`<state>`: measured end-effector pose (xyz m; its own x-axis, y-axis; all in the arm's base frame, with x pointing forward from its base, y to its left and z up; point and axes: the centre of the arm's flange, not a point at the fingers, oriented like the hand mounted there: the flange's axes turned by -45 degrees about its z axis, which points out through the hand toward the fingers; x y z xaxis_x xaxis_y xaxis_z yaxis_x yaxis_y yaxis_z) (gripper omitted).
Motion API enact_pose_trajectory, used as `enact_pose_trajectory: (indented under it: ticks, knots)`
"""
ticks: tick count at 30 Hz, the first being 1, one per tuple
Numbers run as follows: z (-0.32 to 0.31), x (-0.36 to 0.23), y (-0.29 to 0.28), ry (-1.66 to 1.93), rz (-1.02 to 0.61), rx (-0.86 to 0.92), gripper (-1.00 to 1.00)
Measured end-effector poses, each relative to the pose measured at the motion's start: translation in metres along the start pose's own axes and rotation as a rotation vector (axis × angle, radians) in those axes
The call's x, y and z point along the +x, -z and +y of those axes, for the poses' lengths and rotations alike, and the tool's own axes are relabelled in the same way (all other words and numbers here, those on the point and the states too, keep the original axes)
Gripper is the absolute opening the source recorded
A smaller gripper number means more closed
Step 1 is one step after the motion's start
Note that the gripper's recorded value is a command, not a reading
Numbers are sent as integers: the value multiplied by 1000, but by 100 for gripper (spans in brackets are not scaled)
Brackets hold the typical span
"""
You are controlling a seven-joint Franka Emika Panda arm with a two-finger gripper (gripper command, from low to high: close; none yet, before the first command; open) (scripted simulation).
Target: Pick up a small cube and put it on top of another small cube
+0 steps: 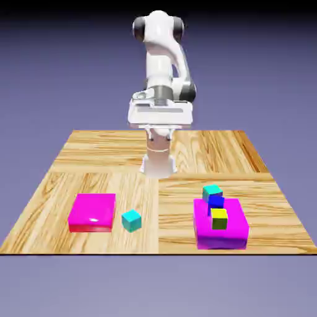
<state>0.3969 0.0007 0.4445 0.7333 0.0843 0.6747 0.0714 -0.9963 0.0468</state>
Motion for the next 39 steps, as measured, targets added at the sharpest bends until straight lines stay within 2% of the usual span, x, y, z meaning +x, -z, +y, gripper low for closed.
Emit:
enact_pose_trajectory:
  ticks: [11,19,26,27,29,35,39]
  knots:
    - [36,-69,-131,314,-489,107,0]
    - [72,-144,-199,555,-843,207,0]
    - [77,-195,-244,576,-874,216,0]
    - [77,-203,-250,575,-874,217,-100]
    - [77,-203,-250,575,-875,217,-100]
    - [68,-144,-204,607,-870,230,-100]
    - [-67,-65,-187,1101,-779,399,-100]
